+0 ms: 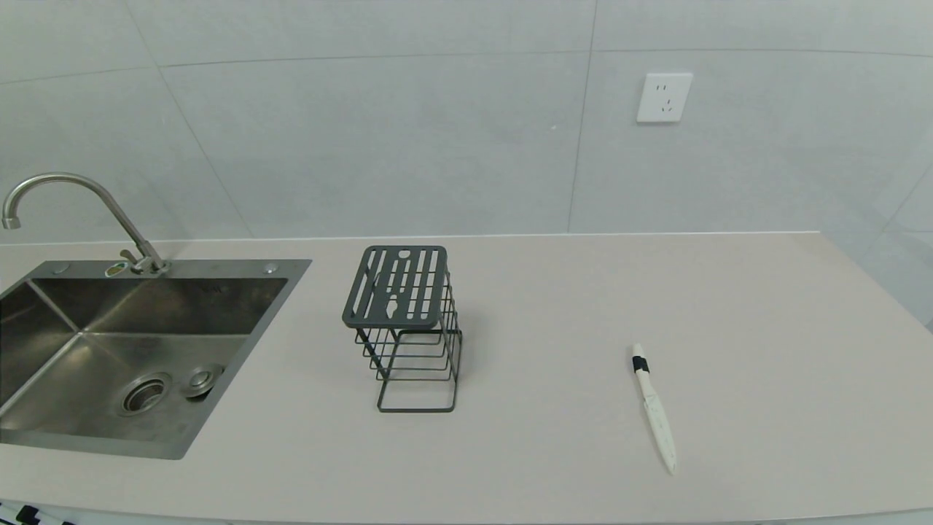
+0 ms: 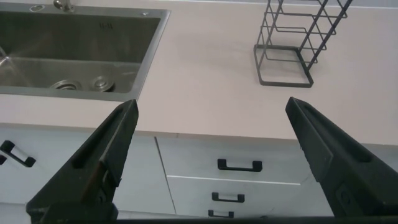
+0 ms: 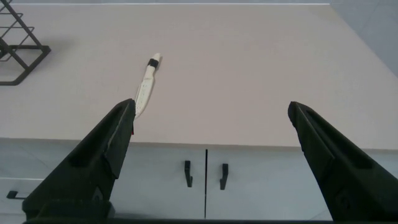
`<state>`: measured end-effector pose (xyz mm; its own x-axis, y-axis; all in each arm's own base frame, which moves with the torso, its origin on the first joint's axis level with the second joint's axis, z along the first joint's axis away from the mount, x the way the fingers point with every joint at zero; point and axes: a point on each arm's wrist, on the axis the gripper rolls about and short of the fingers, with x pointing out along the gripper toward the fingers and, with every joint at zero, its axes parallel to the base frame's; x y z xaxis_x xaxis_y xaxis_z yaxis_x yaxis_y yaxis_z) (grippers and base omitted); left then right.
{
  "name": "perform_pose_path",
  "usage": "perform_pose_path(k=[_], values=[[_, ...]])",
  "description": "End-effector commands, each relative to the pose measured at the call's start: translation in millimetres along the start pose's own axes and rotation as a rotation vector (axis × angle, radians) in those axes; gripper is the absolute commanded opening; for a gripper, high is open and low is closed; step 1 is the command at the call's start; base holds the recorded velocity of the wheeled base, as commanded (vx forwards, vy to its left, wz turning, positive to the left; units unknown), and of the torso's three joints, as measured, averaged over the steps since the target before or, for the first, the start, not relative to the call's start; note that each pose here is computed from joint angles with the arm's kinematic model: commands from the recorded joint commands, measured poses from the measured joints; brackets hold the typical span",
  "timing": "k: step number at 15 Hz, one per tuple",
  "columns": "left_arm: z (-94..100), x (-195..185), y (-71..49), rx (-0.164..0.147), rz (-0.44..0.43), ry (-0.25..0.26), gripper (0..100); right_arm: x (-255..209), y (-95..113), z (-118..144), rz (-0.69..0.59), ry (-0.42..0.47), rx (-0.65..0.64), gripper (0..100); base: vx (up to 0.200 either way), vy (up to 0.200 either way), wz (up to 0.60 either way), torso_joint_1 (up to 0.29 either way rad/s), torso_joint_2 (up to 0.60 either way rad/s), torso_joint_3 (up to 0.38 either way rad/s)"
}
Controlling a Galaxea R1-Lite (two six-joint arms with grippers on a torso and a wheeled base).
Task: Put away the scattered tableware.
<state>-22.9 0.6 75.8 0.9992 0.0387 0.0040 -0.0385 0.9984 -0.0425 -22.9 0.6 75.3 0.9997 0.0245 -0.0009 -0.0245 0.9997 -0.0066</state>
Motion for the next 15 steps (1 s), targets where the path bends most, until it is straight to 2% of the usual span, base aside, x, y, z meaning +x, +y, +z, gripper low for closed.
perform_pose_path(k=[1,12,15], values=[[0.0,0.1,0.0,-0.001,0.001,0.001,100,0.1,0.0,0.0,0.0,0.001,-0.001,100,0.0,0.0,0.0,0.144,0.0,0.119],[0.0,0.1,0.0,0.002,0.001,0.001,100,0.1,0.1,0.0,0.003,0.001,-0.015,100,0.0,0.0,0.0,0.01,0.0,0.011],[0.0,0.1,0.0,0.004,0.001,0.001,100,0.1,0.1,0.0,0.003,0.001,-0.018,100,0.0,0.0,0.0,0.111,-0.01,0.103]])
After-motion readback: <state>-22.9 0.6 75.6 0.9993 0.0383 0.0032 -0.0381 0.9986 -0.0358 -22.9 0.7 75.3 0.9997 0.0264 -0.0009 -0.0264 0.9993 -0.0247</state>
